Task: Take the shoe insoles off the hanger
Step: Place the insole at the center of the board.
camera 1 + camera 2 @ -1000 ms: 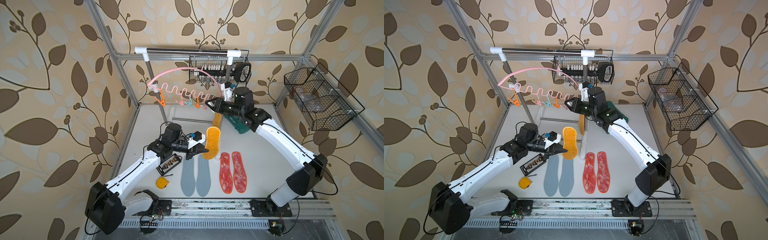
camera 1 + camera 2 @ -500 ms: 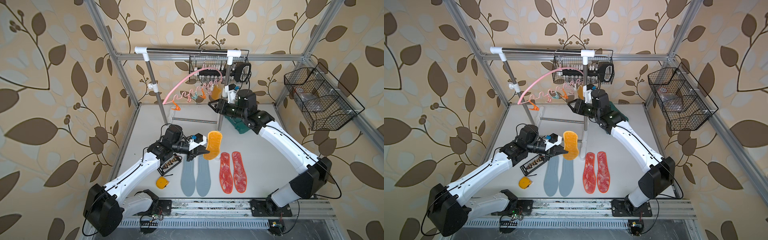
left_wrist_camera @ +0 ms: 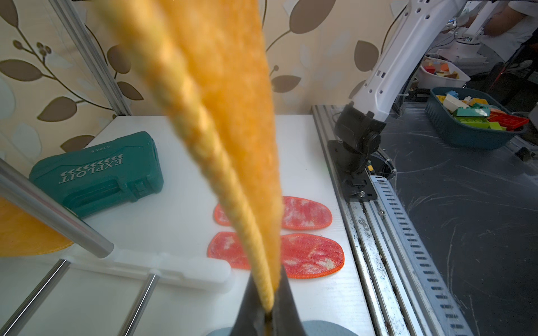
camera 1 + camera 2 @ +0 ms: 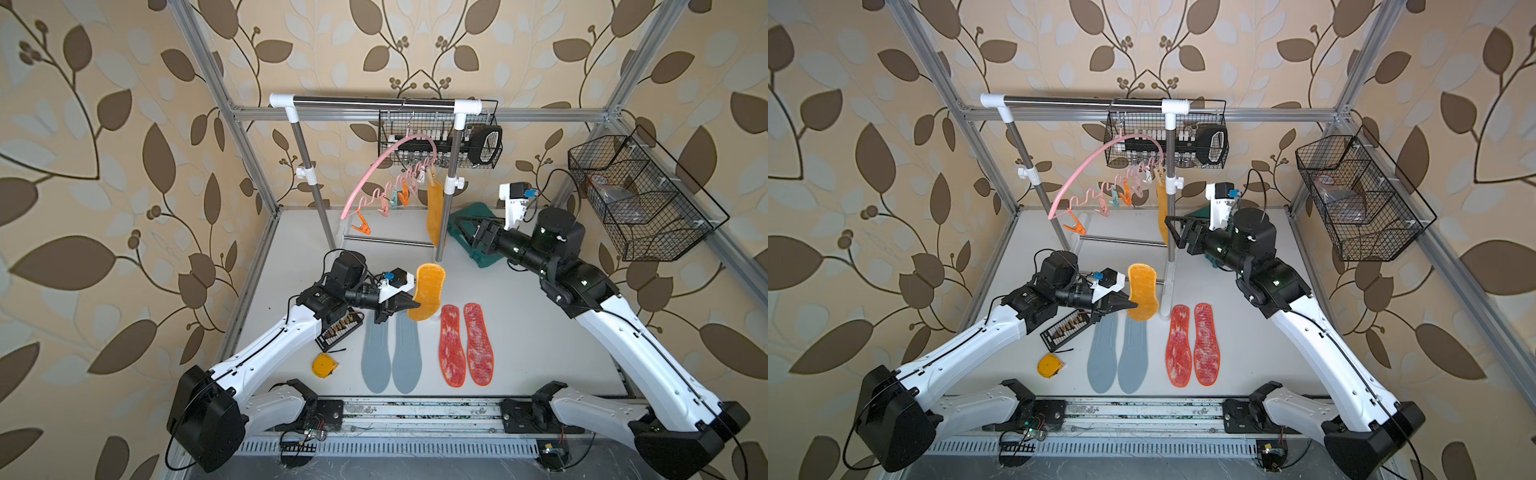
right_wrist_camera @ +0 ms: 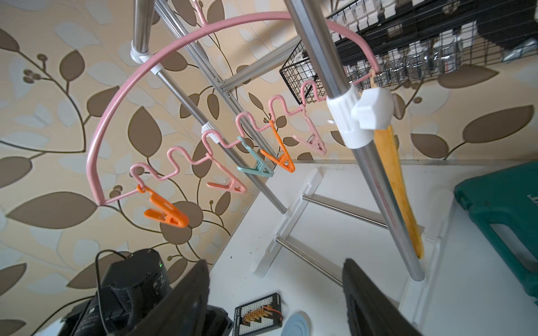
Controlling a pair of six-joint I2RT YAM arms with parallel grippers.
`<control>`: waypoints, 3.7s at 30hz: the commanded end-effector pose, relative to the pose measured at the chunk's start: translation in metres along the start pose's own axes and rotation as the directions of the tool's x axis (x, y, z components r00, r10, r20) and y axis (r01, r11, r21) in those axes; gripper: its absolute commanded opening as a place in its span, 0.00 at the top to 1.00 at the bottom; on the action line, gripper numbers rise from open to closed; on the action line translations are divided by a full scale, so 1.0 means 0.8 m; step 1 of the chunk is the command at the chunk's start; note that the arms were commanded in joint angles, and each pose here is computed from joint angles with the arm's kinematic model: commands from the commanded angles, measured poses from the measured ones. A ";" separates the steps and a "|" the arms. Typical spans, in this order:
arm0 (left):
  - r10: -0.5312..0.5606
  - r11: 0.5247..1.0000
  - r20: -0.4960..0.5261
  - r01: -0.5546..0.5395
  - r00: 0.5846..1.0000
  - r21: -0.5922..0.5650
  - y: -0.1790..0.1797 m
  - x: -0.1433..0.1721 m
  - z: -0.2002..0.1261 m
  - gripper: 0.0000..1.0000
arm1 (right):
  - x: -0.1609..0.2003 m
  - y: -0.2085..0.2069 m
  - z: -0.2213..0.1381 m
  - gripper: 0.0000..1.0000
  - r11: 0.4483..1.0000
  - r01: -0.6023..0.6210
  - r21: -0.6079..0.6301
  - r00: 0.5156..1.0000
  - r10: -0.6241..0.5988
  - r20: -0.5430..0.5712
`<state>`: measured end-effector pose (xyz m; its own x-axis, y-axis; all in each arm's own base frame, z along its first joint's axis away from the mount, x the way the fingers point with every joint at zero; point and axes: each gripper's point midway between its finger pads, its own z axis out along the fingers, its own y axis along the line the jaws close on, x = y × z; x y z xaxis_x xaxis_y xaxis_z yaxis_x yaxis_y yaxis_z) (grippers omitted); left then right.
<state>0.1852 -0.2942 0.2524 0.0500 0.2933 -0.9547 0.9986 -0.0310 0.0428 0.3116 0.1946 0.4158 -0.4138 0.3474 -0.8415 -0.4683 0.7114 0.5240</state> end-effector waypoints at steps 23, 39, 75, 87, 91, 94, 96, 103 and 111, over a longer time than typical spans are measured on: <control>0.025 0.991 0.036 -0.029 0.999 0.128 -0.032 -0.023 0.033 0.95 | 0.166 0.022 -0.124 0.17 0.861 0.336 -0.382 0.929 -0.370 -0.016; 0.033 0.972 0.046 -0.043 0.998 0.230 -0.061 -0.033 0.064 0.94 | 0.221 0.018 -0.084 0.16 0.823 0.337 -0.457 0.923 -0.385 -0.013; -0.314 0.897 -0.260 0.195 0.913 -0.397 0.060 0.124 0.080 0.39 | 0.281 -0.186 -0.064 1.00 0.910 0.246 0.333 0.712 0.063 -0.700; -0.387 0.790 -0.260 0.173 0.884 -0.588 0.094 0.160 0.061 0.40 | 0.290 -0.312 -0.118 1.00 0.584 0.539 0.607 0.518 0.339 -0.785; -0.396 0.773 -0.259 0.168 0.881 -0.612 0.096 0.166 0.057 0.40 | 0.294 -0.343 -0.132 1.00 0.519 0.587 0.621 0.457 0.420 -0.784; -0.394 0.767 -0.251 0.165 0.884 -0.620 0.098 0.166 0.055 0.40 | 0.304 -0.365 -0.149 1.00 0.514 0.589 0.624 0.395 0.490 -0.777; -0.397 0.762 -0.247 0.167 0.884 -0.625 0.098 0.167 0.054 0.40 | 0.307 -0.380 -0.163 1.00 0.495 0.605 0.624 0.357 0.532 -0.768; -0.417 0.763 -0.252 0.186 0.873 -0.619 0.099 0.172 0.061 0.40 | 0.329 -0.406 -0.172 1.00 0.500 0.661 0.560 0.229 0.576 -0.785; -0.412 0.777 -0.246 0.197 0.878 -0.598 0.094 0.172 0.065 0.40 | 0.326 -0.409 -0.175 0.99 0.497 0.648 0.576 0.244 0.582 -0.776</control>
<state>0.2677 -0.2973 0.0957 -0.3914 0.5362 -0.7478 0.7850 0.6186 0.0327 0.2417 -0.0310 0.0341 -0.9729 0.0321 0.2290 -0.0536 0.9319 -0.3587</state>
